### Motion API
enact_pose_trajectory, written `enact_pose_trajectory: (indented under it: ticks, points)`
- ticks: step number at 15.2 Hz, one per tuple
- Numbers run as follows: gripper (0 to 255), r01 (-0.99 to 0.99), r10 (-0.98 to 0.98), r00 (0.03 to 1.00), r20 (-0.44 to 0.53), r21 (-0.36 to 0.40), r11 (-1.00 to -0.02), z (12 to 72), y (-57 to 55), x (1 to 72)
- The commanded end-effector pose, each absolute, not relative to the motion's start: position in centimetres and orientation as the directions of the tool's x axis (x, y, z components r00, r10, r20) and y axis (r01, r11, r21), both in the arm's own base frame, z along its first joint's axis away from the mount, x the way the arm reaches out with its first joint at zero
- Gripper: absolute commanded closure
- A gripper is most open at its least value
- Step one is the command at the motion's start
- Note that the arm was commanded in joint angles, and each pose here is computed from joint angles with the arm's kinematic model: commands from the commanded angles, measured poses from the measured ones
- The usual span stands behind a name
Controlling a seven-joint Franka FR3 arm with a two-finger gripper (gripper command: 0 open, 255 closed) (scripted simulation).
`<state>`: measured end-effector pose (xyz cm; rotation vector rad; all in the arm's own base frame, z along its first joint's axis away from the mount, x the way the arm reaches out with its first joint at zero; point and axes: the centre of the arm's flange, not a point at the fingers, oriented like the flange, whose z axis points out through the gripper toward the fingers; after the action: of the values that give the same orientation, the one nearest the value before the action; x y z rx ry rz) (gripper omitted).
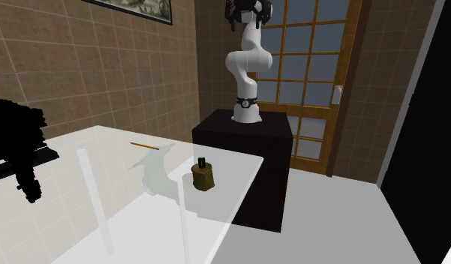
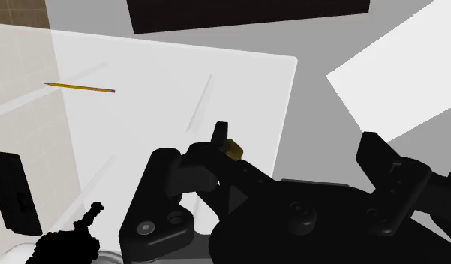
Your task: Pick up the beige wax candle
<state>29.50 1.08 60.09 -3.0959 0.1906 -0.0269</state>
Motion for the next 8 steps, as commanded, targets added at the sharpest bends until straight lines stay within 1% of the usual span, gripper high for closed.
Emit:
enact_pose_trajectory:
  ticks: [1,8]
  points:
    - [0,-0.122,-0.123,0.992,0.015,-0.041,-0.992,60.1,1.1,29.5]
    - [0,-0.135,-0.135,0.991,0.007,-0.037,-0.990,53.0,-0.2,35.4]
